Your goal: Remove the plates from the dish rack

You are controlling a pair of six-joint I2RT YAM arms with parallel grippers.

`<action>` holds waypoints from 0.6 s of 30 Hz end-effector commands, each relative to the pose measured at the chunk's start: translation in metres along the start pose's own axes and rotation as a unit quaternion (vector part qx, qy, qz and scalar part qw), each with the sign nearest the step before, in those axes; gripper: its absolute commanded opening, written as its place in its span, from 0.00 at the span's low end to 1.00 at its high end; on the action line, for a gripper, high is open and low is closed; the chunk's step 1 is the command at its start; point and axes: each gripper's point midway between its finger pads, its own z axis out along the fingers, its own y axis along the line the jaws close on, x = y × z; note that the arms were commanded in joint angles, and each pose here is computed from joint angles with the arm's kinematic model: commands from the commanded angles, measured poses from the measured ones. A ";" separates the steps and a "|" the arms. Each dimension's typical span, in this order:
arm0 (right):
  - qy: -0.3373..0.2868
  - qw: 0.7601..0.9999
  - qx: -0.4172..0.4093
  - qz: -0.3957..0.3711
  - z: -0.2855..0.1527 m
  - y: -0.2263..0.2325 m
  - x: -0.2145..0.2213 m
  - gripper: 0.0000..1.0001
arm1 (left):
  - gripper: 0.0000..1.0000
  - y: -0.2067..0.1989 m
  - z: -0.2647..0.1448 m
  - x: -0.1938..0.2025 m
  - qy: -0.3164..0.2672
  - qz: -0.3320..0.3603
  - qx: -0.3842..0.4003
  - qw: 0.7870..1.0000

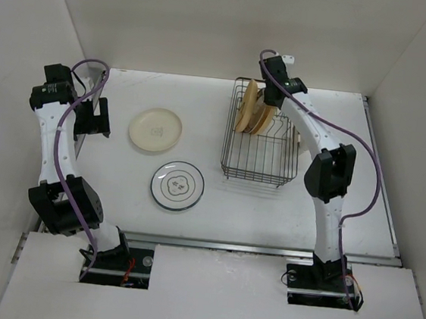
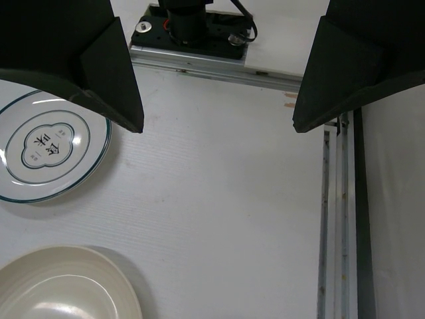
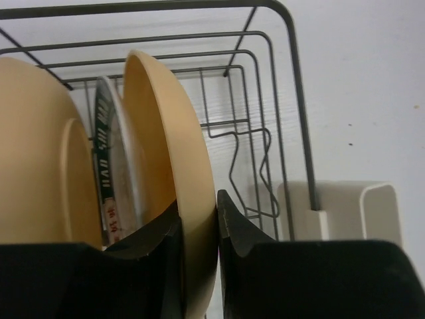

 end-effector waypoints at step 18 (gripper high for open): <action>-0.168 0.962 0.211 -0.039 -0.099 -0.063 -0.095 0.00 | 0.94 0.001 -0.006 0.004 -0.001 0.011 -0.002 1.000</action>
